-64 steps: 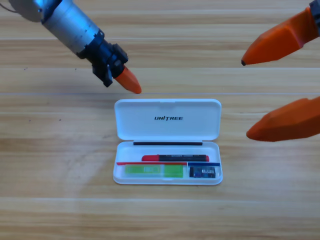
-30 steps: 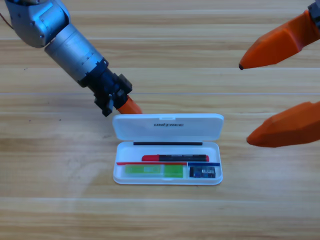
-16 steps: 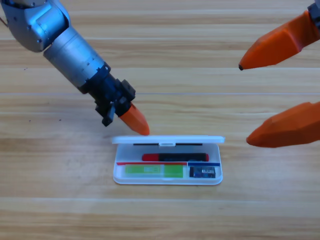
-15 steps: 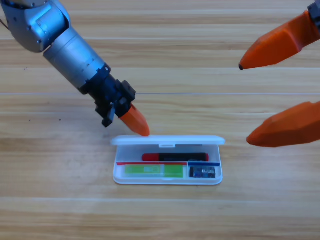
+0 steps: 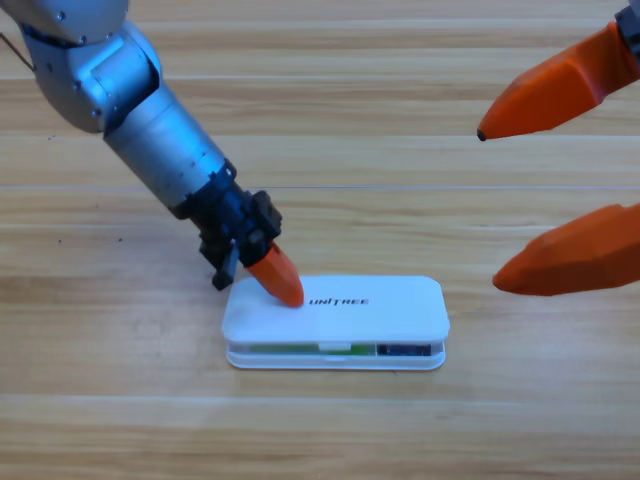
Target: Clean up eraser and pencils
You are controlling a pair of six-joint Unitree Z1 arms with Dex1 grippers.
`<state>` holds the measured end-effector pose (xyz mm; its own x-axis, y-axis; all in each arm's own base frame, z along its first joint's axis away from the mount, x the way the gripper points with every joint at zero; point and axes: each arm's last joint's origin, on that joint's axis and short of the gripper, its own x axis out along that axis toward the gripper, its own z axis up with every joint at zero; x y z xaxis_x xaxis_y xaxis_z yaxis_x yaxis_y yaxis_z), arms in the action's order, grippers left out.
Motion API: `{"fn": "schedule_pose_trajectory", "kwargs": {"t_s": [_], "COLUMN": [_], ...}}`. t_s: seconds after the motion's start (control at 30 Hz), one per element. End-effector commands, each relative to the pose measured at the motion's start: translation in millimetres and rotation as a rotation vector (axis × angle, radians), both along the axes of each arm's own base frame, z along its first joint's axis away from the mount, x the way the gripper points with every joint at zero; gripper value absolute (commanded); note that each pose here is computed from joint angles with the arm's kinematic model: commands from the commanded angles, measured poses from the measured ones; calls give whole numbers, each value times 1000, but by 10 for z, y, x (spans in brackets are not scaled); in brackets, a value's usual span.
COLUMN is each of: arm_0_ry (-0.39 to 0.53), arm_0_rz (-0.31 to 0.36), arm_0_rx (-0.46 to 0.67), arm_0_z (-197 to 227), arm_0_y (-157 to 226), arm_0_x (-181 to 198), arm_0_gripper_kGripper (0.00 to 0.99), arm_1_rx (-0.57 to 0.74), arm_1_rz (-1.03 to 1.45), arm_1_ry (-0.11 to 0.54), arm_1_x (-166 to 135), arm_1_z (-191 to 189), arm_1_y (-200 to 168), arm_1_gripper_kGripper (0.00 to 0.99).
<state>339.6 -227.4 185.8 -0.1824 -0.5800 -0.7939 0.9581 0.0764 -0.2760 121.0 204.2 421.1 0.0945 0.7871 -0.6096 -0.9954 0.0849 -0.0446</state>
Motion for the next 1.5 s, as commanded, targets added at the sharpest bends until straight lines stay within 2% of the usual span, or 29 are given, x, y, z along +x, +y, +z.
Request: {"fn": "schedule_pose_trajectory", "kwargs": {"t_s": [0.03, 0.33, 0.47, 0.6, 0.7, 0.73, 0.77, 0.8, 0.83, 0.87, 1.0, 1.13, 1.2, 1.3, 1.5], "arm_0_ry": [1, -17, -39, -98, -180, -211, -240, -270, -296, -323, -370, -312, -317, -314, -350], "arm_0_rz": [-34, -36, -28, -26, -25, -26, -30, -32, -39, -43, -80, -118, -140, -147, -141], "arm_0_rx": [51, 80, 83, 94, 99, 99, 103, 104, 102, 95, 67, 46, 44, 44, 36], "arm_0_z": [-185, -319, -244, 193, 813, 1050, 1290, 1522, 1731, 1912, 2340, 2398, 2403, 2393, 2374], "arm_0_y": [-60, -59, -67, -45, 19, 48, 80, 112, 146, 162, 160, 31, 40, 40, -37], "arm_0_x": [-144, -200, -186, -244, -398, -478, -577, -682, -807, -949, -1498, -1922, -2059, -2174, -2122], "arm_0_gripper_kGripper": [0, 0, 0, 0, 0, 117, 437, 709, 904, 963, 990, 990, 990, 990, 990], "arm_1_rx": [-25, -32, -30, -30, -33, -34, -35, -35, -34, -34, -34, -34, -34, -34, -34], "arm_1_rz": [-21, -21, -21, -21, -21, -21, -21, -21, -21, -21, -20, -20, -20, -20, -20], "arm_1_ry": [42, 46, 46, 46, 47, 48, 49, 49, 48, 48, 49, 49, 49, 49, 49], "arm_1_x": [80, 94, 94, 94, 93, 96, 95, 95, 96, 96, 98, 98, 98, 98, 98], "arm_1_z": [-141, -159, -155, -155, -164, -168, -172, -172, -168, -168, -167, -167, -167, -167, -167], "arm_1_y": [9, 28, 28, 28, 27, 31, 30, 30, 31, 31, 35, 35, 35, 35, 35], "arm_1_gripper_kGripper": [986, 986, 986, 986, 986, 986, 986, 986, 986, 986, 986, 986, 986, 986, 986]}}
